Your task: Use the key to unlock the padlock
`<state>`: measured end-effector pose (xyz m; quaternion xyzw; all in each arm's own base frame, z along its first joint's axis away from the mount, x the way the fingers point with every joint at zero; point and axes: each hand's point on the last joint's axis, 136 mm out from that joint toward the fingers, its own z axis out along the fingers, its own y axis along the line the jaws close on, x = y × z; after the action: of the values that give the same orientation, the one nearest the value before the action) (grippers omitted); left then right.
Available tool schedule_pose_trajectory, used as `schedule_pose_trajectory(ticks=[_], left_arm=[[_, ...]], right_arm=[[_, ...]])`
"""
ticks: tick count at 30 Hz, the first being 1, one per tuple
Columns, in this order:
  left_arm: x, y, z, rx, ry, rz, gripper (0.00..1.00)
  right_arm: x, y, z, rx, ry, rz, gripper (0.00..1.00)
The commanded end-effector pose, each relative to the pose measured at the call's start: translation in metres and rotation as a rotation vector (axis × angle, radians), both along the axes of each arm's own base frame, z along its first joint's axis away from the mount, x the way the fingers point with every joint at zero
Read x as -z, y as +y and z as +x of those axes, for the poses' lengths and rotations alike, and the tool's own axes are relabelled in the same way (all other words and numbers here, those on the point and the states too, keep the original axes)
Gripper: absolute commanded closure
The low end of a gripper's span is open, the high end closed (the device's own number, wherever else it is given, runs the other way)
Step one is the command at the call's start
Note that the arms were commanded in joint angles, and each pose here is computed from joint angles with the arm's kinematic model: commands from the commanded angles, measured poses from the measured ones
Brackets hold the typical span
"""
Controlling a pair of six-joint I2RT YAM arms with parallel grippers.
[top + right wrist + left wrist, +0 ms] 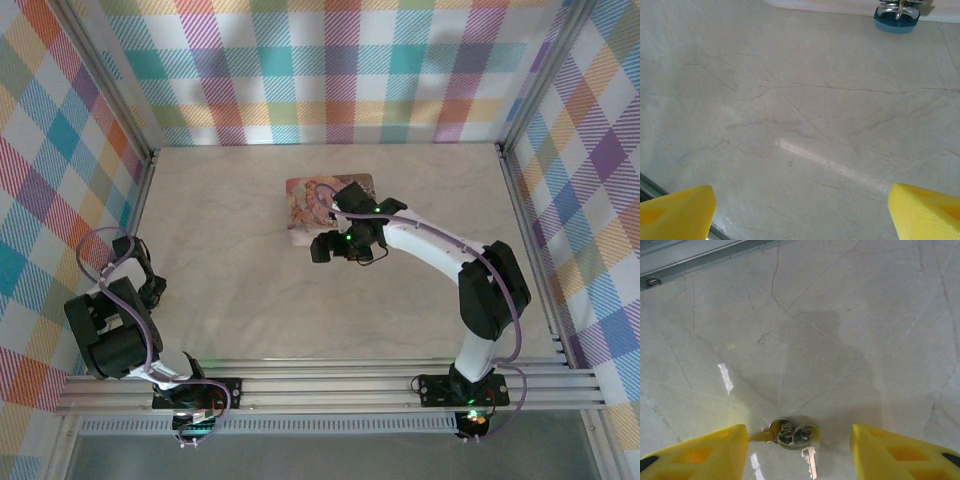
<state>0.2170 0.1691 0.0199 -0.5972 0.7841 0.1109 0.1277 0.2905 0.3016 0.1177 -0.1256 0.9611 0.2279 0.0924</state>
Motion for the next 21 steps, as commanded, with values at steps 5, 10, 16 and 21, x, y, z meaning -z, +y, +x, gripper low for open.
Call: schedule_pose_trajectory(ticks=[5,10,16,21], left_arm=[[0.004,0.002,0.001,0.015,-0.005,-0.005,0.54],[0.004,-0.002,0.004,0.033,-0.019,-0.026,0.69],[0.007,-0.015,0.009,0.067,-0.058,-0.082,0.8],[0.008,-0.039,0.02,0.128,-0.115,-0.153,0.81]], right_arm=[[0.002,0.002,-0.003,0.001,0.017,-0.014,0.11],[0.003,0.0,-0.004,0.001,0.016,-0.019,0.11],[0.007,-0.007,-0.008,0.008,0.007,-0.033,0.11],[0.007,-0.015,-0.009,0.022,-0.013,-0.05,0.1]])
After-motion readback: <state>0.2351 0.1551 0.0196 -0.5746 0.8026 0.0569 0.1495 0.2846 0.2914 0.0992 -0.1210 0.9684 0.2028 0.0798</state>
